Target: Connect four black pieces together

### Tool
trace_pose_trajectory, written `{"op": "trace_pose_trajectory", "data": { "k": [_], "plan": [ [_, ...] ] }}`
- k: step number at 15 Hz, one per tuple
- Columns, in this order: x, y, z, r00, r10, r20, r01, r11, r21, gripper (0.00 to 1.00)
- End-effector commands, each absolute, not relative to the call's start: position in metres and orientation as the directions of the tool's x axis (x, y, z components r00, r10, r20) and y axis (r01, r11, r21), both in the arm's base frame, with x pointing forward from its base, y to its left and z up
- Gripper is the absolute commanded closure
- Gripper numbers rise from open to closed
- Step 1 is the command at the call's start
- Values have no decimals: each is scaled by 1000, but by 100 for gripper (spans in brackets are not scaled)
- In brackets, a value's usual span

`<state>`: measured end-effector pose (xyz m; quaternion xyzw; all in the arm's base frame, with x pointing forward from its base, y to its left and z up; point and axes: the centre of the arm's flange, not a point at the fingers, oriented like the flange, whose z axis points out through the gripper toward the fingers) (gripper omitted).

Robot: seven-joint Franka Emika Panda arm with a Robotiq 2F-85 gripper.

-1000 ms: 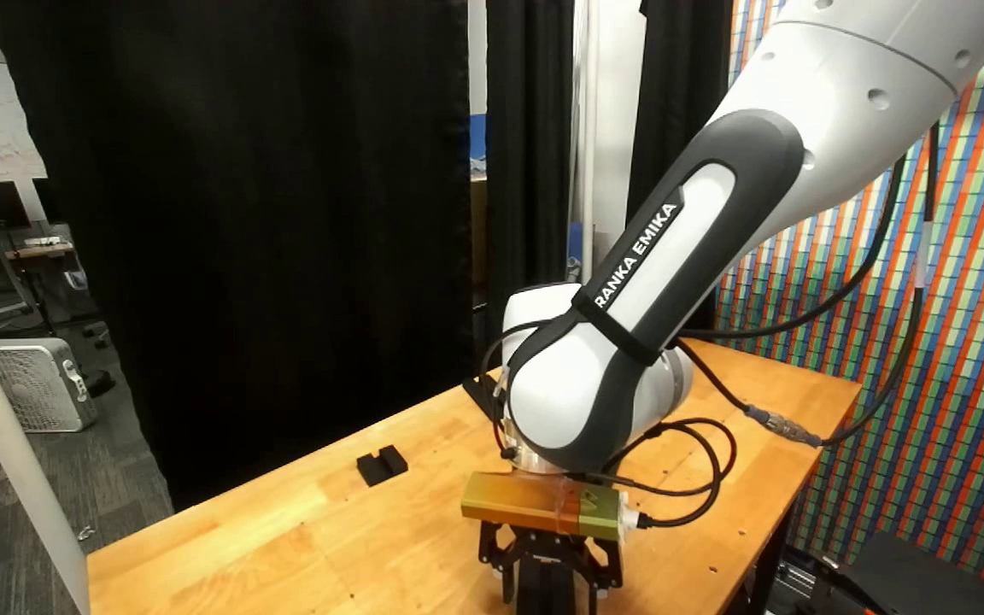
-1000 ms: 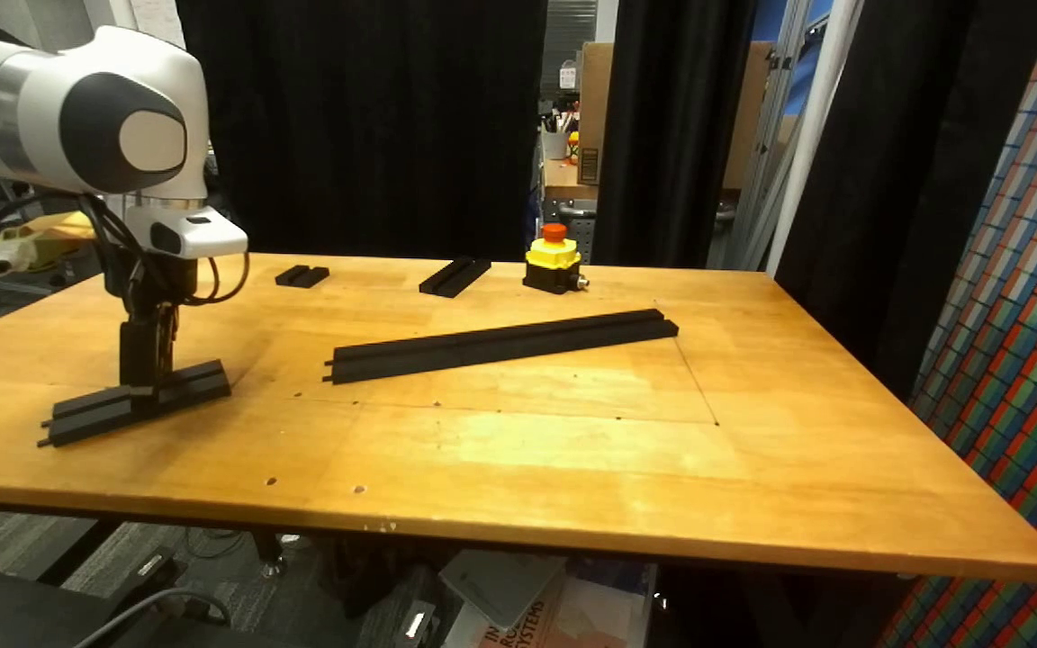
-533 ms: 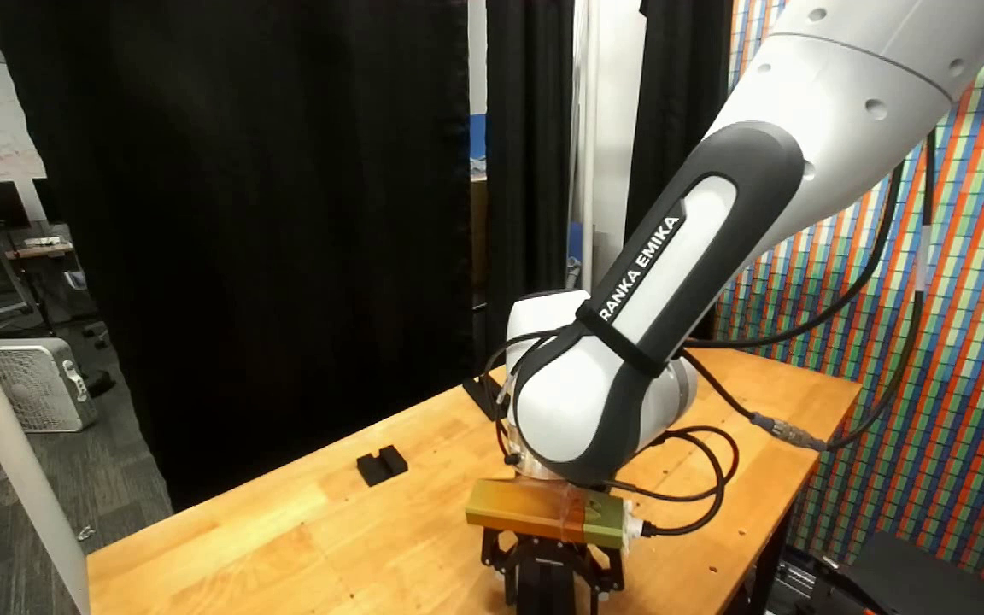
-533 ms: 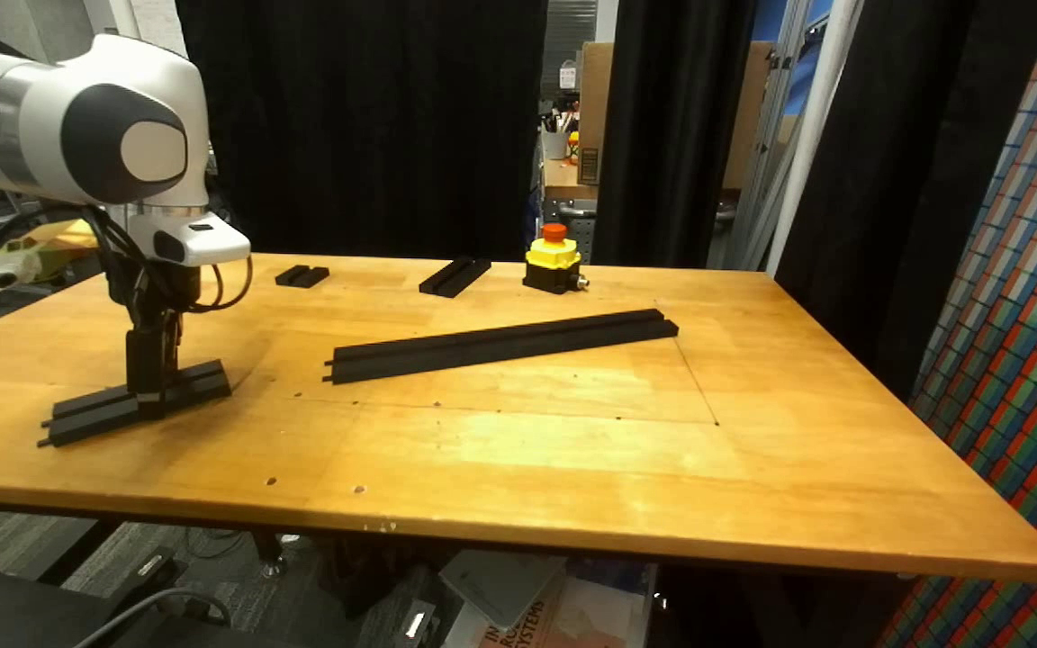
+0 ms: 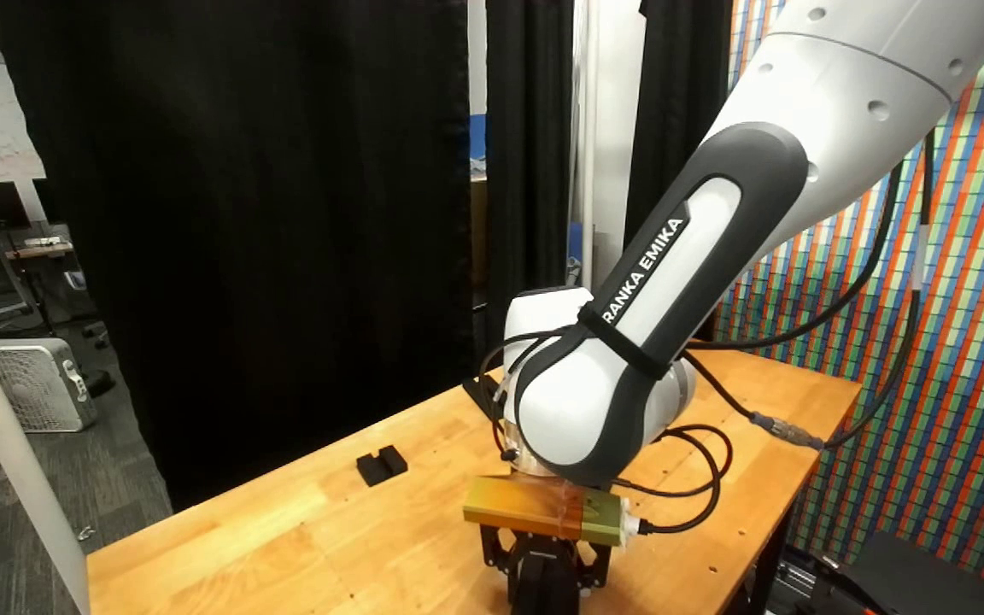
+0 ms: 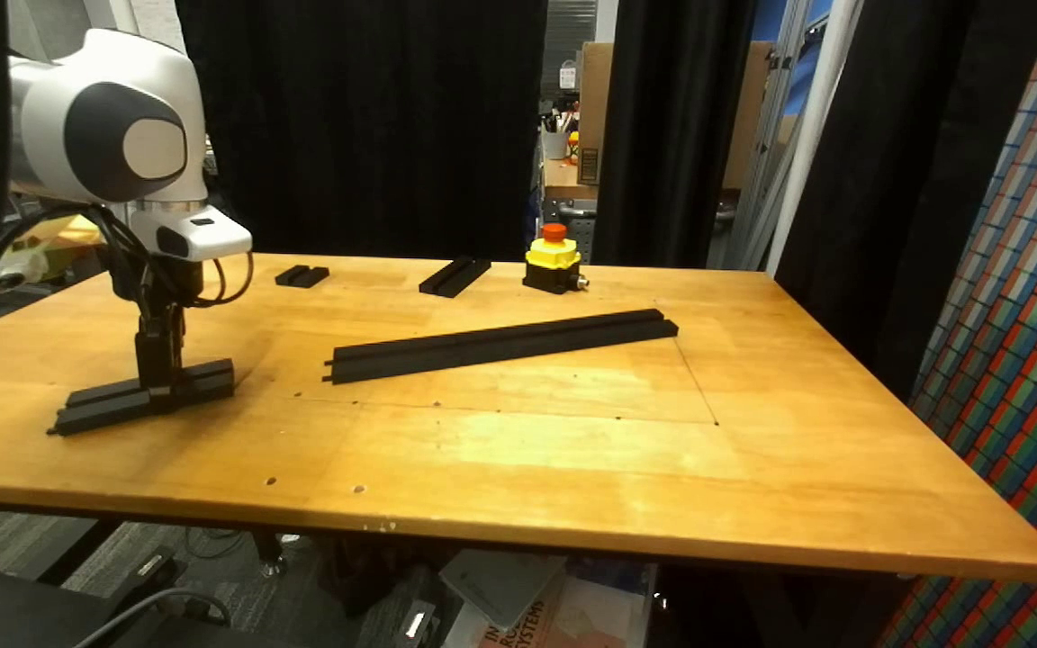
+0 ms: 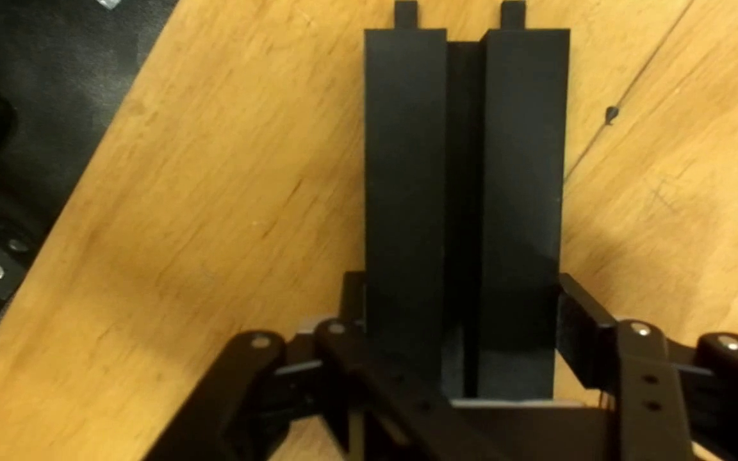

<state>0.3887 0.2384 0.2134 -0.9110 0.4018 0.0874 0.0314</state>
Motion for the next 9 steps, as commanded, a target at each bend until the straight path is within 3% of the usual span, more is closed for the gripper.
{"op": "trace_pose_trajectory", "data": {
  "k": [1, 9],
  "plan": [
    [389, 236, 211, 673, -722, -162, -732, -681, -6, 55],
    [404, 217, 219, 589, -795, -143, -806, -592, -32, 55]
  ]
}}
